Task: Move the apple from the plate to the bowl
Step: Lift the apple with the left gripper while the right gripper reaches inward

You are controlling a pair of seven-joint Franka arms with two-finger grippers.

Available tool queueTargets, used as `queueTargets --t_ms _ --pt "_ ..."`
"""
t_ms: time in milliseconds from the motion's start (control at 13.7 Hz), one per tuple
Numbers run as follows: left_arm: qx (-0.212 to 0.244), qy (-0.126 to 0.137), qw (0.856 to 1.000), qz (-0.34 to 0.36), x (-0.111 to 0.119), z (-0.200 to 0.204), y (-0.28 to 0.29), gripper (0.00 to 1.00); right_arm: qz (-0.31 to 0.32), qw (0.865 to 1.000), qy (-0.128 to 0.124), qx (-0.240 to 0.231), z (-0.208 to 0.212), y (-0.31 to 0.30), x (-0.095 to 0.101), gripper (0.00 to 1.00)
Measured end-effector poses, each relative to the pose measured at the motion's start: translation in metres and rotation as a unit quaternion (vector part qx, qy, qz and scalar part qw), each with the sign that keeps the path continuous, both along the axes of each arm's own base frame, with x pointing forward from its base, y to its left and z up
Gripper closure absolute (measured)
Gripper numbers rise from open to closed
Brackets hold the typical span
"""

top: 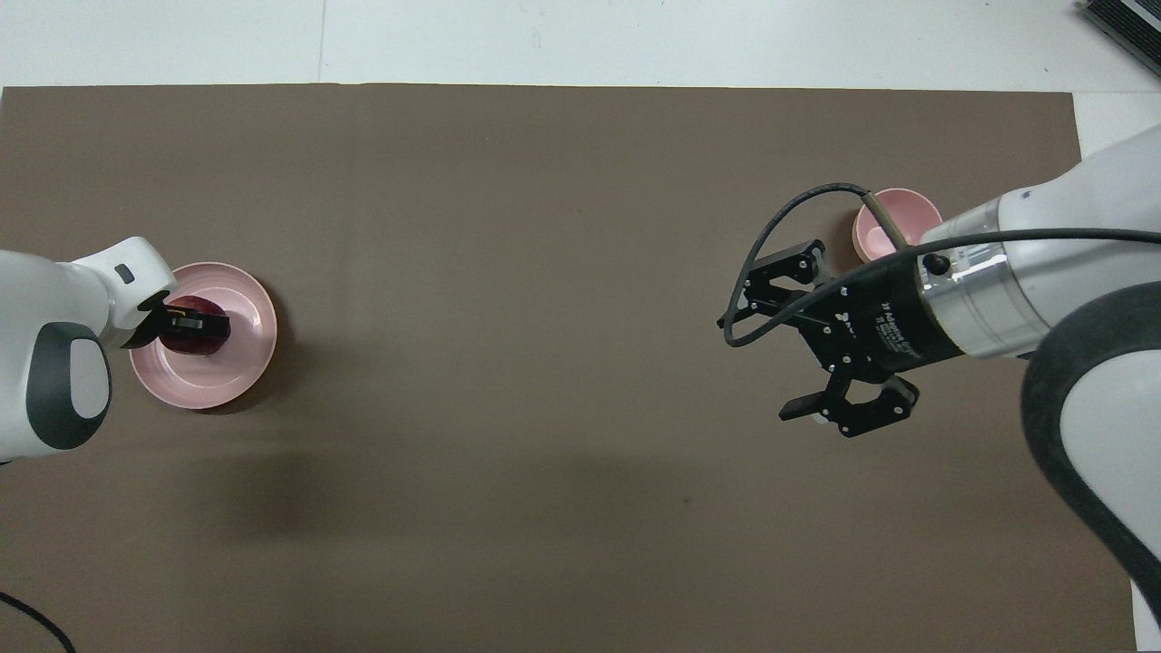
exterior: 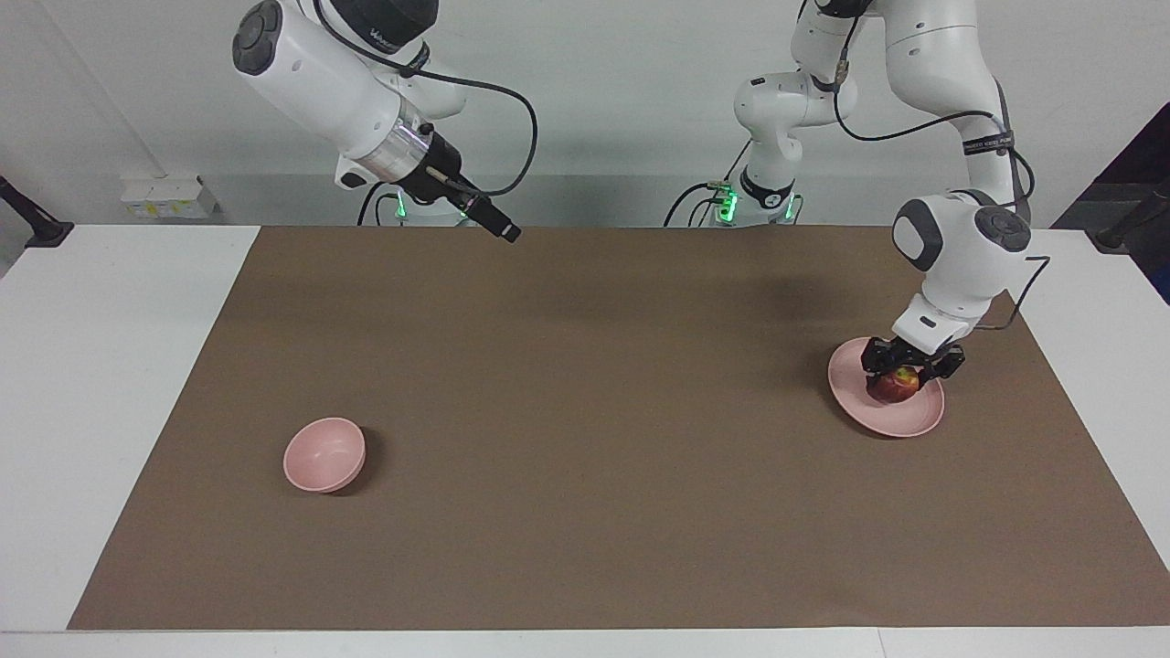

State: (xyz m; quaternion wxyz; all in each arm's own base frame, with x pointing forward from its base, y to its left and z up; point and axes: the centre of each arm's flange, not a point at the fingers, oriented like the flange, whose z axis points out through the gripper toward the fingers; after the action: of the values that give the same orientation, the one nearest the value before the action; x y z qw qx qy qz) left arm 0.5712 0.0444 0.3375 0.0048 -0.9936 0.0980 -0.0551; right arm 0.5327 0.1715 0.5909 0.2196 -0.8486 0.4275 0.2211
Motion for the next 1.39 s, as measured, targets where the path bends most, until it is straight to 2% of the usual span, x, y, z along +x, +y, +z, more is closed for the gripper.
queueTargets --t_ms 73,219,510,656,1021,1240,1385 --pt "0.0 0.0 1.0 0.0 0.0 0.0 0.0 0.21 -0.011 1.0 0.006 0.021 -0.007 0.005 0.002 0.0" --pt "0.0 -0.003 1.0 -0.004 0.006 0.011 -0.004 0.21 -0.045 0.994 0.029 0.092 -0.026 0.019 0.007 0.0" --pt "-0.022 0.007 1.0 0.002 0.022 0.081 -0.047 0.21 -0.054 0.99 0.034 0.127 -0.046 0.063 -0.003 0.0" --pt "-0.069 0.003 0.998 0.015 0.017 0.104 -0.079 0.21 -0.053 0.99 0.034 0.128 -0.046 0.067 -0.004 0.0" --pt "-0.196 0.034 0.978 0.056 0.001 0.117 -0.169 0.21 -0.056 0.989 0.035 0.13 -0.047 0.064 -0.003 0.0" --pt "-0.272 0.06 0.958 0.074 -0.012 0.122 -0.223 0.21 -0.059 0.989 0.031 0.129 -0.051 0.064 -0.002 0.0" --pt "-0.315 0.08 0.941 0.091 -0.023 0.127 -0.256 0.21 -0.075 0.989 0.014 0.124 -0.061 0.072 -0.002 0.0"
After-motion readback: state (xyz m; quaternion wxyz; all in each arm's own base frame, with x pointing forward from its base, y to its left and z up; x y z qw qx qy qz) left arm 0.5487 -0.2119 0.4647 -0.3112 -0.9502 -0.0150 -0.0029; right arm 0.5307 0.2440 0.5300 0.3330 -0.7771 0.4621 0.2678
